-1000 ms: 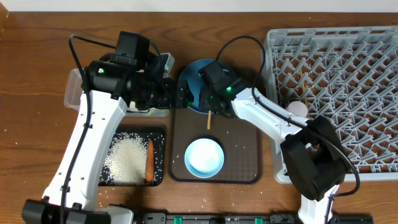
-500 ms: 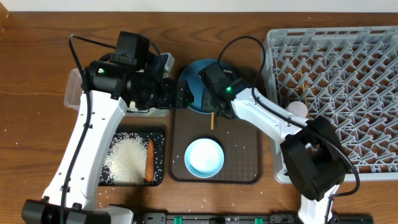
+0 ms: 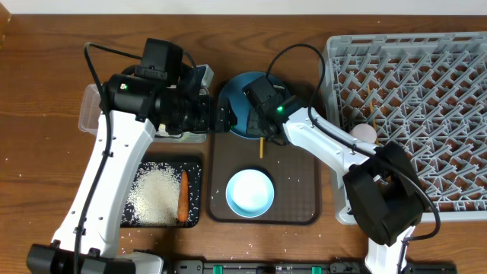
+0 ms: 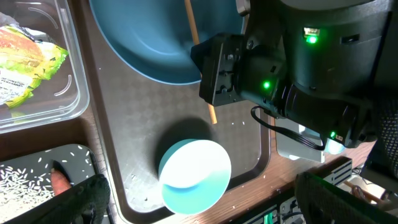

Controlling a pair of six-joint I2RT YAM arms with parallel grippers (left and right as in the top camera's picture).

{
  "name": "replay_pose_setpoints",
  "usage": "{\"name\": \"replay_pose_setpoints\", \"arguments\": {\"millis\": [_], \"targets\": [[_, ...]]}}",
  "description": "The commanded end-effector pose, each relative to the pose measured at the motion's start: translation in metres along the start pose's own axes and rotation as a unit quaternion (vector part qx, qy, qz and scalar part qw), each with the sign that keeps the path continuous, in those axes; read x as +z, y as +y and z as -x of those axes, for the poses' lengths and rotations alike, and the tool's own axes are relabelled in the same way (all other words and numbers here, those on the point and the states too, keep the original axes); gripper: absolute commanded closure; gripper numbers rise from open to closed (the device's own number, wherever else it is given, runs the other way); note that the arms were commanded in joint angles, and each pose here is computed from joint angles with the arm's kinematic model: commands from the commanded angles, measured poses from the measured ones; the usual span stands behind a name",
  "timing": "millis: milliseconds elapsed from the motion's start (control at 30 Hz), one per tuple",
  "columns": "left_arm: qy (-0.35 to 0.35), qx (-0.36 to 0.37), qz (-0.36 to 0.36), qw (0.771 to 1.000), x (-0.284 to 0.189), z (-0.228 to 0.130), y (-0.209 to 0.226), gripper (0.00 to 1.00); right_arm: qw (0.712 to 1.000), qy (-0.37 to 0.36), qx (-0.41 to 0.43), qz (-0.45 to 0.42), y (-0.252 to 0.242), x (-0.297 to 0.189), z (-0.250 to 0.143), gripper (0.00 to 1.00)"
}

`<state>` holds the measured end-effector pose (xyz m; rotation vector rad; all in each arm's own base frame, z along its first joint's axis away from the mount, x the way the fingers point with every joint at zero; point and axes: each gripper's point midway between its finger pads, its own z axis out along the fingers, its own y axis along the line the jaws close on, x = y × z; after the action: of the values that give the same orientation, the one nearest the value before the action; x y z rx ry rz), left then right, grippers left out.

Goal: Sort waste into correct bins and load items into the dishwasher rack
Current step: 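Grasp the second chopstick with the right gripper and lift it, then carry the chopstick right and lower it into the rack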

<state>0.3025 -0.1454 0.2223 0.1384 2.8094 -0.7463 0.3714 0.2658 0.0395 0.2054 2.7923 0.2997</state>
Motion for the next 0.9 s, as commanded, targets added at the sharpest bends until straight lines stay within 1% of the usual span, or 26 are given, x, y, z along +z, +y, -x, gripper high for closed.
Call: {"name": "replay_pose_setpoints", "arguments": {"millis": [0,133,200,333,500,633,700,800,867], "targets": [[0.003,-0.004,0.006,1.0,0.002,0.0,0.004,0.03,1.0,-0.021,-0.001,0.015,0.006,-0.015,0.017,0.99],[0.003,-0.004,0.006,1.0,0.002,0.0,0.004,0.03,0.998,-0.051,-0.034,0.034,0.01,-0.042,0.037,0.99],[0.003,-0.004,0.006,1.0,0.002,0.0,0.004,0.03,0.994,-0.072,-0.069,0.042,0.009,-0.058,0.048,0.99],[0.003,-0.004,0.006,1.0,0.002,0.0,0.004,0.03,0.988,-0.102,-0.107,0.039,-0.008,-0.086,0.071,0.99],[0.003,-0.004,0.006,1.0,0.002,0.0,0.004,0.03,0.977,-0.113,-0.179,-0.008,-0.055,-0.116,0.09,0.99],[0.003,-0.004,0.006,1.0,0.002,0.0,0.004,0.03,0.969,-0.108,-0.194,-0.107,-0.12,-0.131,0.104,0.99],[0.003,-0.004,0.006,1.0,0.002,0.0,0.004,0.03,0.963,-0.093,-0.21,-0.143,-0.149,-0.136,0.107,0.99],[0.003,-0.004,0.006,1.0,0.002,0.0,0.004,0.03,0.959,-0.066,-0.217,-0.169,-0.181,-0.14,0.106,0.99],[0.003,-0.004,0.006,1.0,0.002,0.0,0.004,0.03,0.961,-0.052,-0.203,-0.182,-0.202,-0.142,0.105,0.99]]}}
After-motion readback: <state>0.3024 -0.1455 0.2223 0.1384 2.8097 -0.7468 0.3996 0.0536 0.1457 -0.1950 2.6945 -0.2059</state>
